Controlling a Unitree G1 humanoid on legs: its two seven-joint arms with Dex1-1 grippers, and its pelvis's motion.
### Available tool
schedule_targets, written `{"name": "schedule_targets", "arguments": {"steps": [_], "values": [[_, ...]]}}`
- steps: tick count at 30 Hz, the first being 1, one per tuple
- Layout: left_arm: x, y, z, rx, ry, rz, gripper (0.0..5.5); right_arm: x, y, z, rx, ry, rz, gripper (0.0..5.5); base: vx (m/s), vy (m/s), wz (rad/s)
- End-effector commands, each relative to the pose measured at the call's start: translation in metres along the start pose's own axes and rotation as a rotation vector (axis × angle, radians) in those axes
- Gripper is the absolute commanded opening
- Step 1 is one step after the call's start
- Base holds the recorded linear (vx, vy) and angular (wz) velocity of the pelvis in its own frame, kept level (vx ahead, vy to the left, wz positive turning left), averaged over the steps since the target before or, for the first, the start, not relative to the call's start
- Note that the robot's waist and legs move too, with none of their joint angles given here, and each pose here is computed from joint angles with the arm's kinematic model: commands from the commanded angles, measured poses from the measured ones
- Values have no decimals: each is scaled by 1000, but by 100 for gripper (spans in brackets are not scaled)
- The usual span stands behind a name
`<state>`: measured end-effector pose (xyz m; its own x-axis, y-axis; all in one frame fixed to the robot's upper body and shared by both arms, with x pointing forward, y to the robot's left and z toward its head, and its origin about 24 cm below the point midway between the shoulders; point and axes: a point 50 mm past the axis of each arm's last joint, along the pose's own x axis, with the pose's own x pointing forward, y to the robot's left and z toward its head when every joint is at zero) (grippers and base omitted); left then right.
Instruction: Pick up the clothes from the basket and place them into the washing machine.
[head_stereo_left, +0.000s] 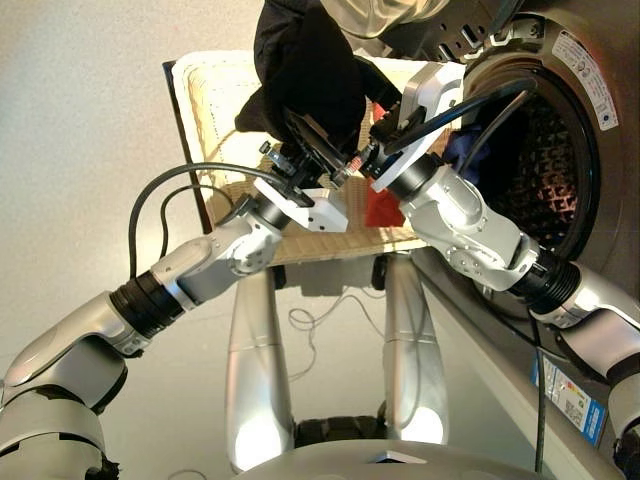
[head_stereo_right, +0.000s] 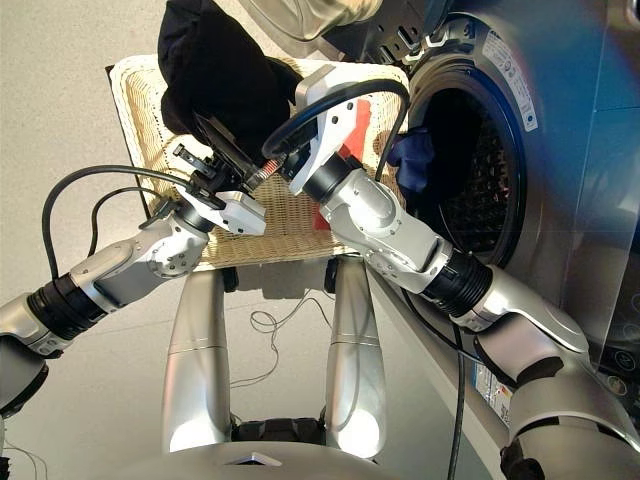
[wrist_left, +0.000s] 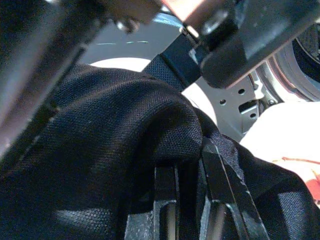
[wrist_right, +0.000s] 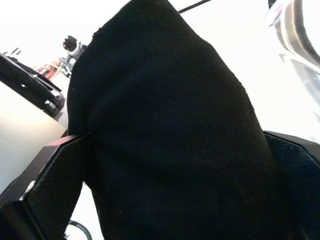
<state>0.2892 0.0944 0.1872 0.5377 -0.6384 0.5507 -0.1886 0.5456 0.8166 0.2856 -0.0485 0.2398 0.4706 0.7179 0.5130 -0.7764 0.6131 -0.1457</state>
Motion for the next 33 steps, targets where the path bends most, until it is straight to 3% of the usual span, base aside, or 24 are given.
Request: {"name": "schedule_targets", "arguments": {"steps": [1, 2, 3, 4, 5, 8, 15, 20, 24, 25, 30, 33], "values": [[22, 22, 77, -51, -438, 145, 0, 2, 13, 21, -50, -39, 121, 550, 0, 0, 0], [22, 21, 77, -49, -437, 146, 0, 2, 12, 21, -56, -42, 116, 550, 0, 0, 0], [22, 21, 77, -49, -437, 146, 0, 2, 12, 21, -56, -42, 116, 429, 0, 0, 0], [22, 21, 76, -49, -430, 150, 0, 1, 12, 22, -65, -51, 108, 250, 0, 0, 0], [22, 21, 76, -49, -430, 150, 0, 1, 12, 22, -65, -51, 107, 226, 0, 0, 0], [21, 20, 73, -51, -411, 160, 0, -1, 11, 25, -113, -81, 84, 0, 0, 0, 0], [17, 21, 69, -70, -378, 200, 0, -17, -1, 23, -232, -144, -74, 0, 0, 0, 0], [15, 16, 64, -95, -335, 226, 17, -43, -27, 1, -285, -123, -378, 0, 0, 0, 0], [16, 10, 64, -138, -325, 252, 280, -63, -55, -22, -478, -75, -674, 0, 0, 0, 0], [17, 10, 65, -156, -331, 265, 550, -66, -61, -27, -522, -64, -724, 0, 0, 0, 0], [19, 9, 71, -240, -336, 318, 550, -96, -96, -53, -544, 39, -1092, 0, 0, 0, 0], [23, 7, 72, -261, -325, 333, 550, -110, -111, -61, -450, 51, -1283, 0, 0, 0, 0]]}}
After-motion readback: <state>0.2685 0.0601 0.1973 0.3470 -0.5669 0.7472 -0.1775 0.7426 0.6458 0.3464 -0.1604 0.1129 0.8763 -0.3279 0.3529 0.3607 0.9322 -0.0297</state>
